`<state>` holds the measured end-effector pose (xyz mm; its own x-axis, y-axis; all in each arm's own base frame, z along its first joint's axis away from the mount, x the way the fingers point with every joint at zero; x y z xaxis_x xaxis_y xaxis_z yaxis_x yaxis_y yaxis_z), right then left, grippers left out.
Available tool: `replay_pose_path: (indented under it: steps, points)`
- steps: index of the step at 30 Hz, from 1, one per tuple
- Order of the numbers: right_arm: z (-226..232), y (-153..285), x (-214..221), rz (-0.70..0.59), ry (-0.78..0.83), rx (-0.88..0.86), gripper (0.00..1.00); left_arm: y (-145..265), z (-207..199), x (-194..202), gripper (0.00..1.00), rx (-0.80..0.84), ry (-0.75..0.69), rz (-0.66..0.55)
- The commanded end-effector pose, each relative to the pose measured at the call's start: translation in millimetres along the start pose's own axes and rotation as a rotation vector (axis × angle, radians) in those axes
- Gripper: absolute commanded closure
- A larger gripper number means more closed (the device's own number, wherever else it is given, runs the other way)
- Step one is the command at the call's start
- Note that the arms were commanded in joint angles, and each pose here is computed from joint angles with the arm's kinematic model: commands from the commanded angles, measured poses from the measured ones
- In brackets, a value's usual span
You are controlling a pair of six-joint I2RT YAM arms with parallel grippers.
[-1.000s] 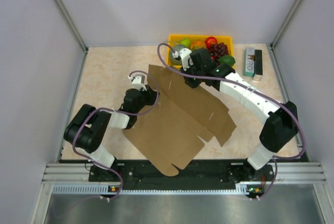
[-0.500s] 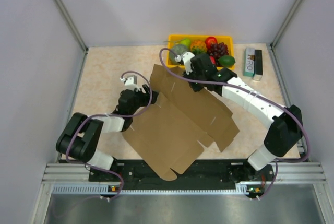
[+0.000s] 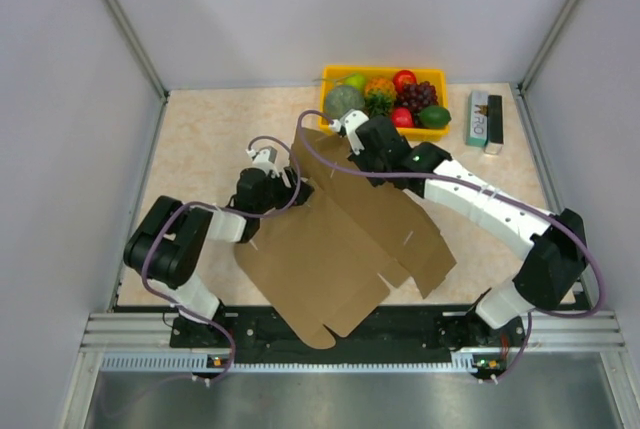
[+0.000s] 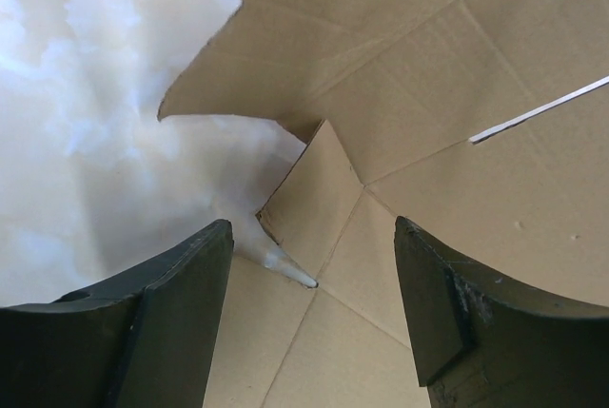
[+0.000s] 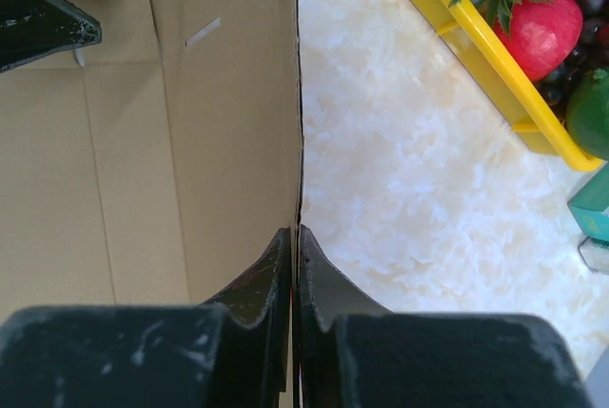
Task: Fold the paper box
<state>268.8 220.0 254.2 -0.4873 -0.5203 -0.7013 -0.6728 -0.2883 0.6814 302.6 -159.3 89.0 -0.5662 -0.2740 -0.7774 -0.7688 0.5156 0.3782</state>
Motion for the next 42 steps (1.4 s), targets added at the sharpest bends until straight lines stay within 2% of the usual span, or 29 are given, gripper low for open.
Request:
replay_pose_path:
  steps: [1,4,14,15,21,22,25,29,42]
  points:
    - [-2,13,-7,-0.048,0.010,0.033,1.00,-9,-7,-13,0.27,0.076,-0.029,-0.035]
    - [3,8,-9,-0.058,0.007,0.000,1.00,-12,-7,-10,0.31,0.091,-0.030,-0.028]
    - [12,9,-19,-0.105,-0.008,-0.089,1.00,-12,-9,-9,0.53,0.134,-0.056,-0.067]
    - [12,9,-19,-0.110,-0.006,-0.092,1.00,-12,-11,-12,0.60,0.150,-0.065,-0.090]
    - [24,8,-22,-0.109,0.065,-0.043,0.98,-8,-18,-3,0.79,0.139,-0.125,-0.126]
    - [27,8,-22,-0.109,0.074,-0.033,0.98,-8,-20,-2,0.88,0.132,-0.131,-0.135]
    - [28,12,-20,-0.095,0.086,0.056,0.91,-2,-22,-2,0.99,0.118,-0.144,-0.178]
    - [27,23,-17,-0.089,0.085,0.092,0.80,3,-20,2,1.00,0.099,-0.166,-0.188]
    - [18,54,-1,-0.107,0.099,0.087,0.73,9,-15,3,1.00,0.058,-0.168,-0.213]
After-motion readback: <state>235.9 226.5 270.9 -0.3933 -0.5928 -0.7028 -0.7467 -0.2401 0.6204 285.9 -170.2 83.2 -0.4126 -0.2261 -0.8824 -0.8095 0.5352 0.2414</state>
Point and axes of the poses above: each gripper's point midway between its finger pads, its own y axis back along the fingers, its own z axis along the line the jaws close on, x = y × z, the point moved 8 cm from there along y, back along the fingers, and after that the axes turned 5 degrees about -y, right-handed, at the moved point
